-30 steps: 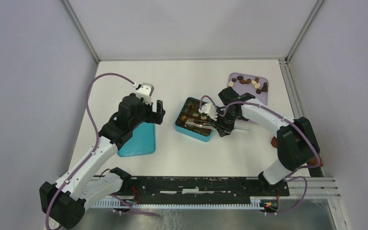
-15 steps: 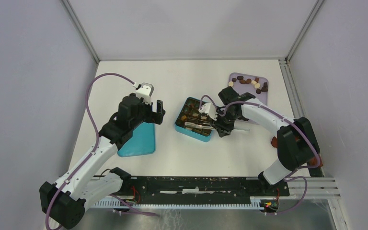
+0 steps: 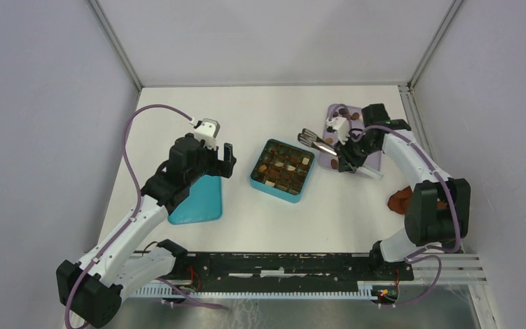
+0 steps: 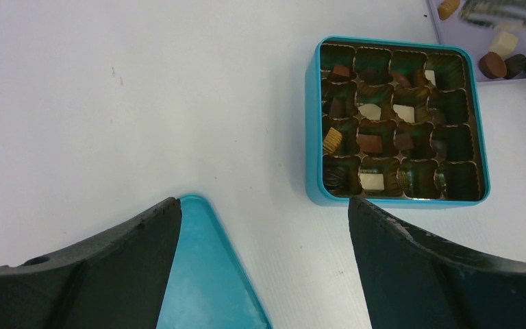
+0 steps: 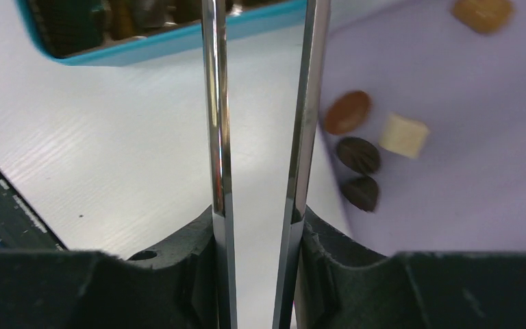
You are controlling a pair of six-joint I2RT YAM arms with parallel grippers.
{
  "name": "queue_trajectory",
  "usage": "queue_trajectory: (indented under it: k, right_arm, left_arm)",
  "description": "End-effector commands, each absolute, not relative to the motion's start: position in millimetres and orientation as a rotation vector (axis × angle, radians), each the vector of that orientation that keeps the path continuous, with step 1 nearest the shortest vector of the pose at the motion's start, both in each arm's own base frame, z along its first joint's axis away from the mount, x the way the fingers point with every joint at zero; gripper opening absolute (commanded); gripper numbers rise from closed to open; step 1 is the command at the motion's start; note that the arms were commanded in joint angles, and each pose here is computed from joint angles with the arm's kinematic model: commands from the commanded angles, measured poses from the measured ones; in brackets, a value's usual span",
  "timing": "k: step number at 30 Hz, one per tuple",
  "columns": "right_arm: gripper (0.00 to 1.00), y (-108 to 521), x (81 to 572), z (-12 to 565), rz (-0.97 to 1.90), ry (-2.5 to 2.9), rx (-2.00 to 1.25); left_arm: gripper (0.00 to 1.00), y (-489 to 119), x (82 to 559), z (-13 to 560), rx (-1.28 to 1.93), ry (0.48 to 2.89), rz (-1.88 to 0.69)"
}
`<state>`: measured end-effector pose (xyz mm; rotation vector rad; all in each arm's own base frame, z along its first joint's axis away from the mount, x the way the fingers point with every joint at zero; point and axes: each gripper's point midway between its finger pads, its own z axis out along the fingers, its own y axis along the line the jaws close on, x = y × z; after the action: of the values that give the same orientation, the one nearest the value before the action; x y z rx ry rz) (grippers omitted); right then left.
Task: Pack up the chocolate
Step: Place the fake chocolate in the packing box, then pick up the fake chocolate from the plate.
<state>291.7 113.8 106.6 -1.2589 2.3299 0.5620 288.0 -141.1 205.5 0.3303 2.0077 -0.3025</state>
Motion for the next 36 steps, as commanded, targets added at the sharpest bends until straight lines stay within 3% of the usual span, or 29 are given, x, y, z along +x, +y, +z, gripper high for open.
queue_trajectory:
  k: [1, 11, 21, 36]
  right_arm:
    - [0.39, 64, 333, 131, 0.381, 2.336, -1.117]
    - [0.39, -56, 378, 120, 0.077, 2.569, -0.946]
    - [0.4, -41, 378, 85, 0.242, 2.631, -0.916]
    - [0.43, -22, 410, 66, 0.226, 2.652, -0.886]
  left_arm:
    - [0.96, -141, 288, 214, 0.361, 1.972, -0.296]
    - [0.96, -140, 287, 217, 0.356, 1.962, -0.3]
    - [0.96, -141, 287, 215, 0.36, 1.968, -0.301]
    - [0.96, -142, 288, 215, 0.363, 1.969, -0.306]
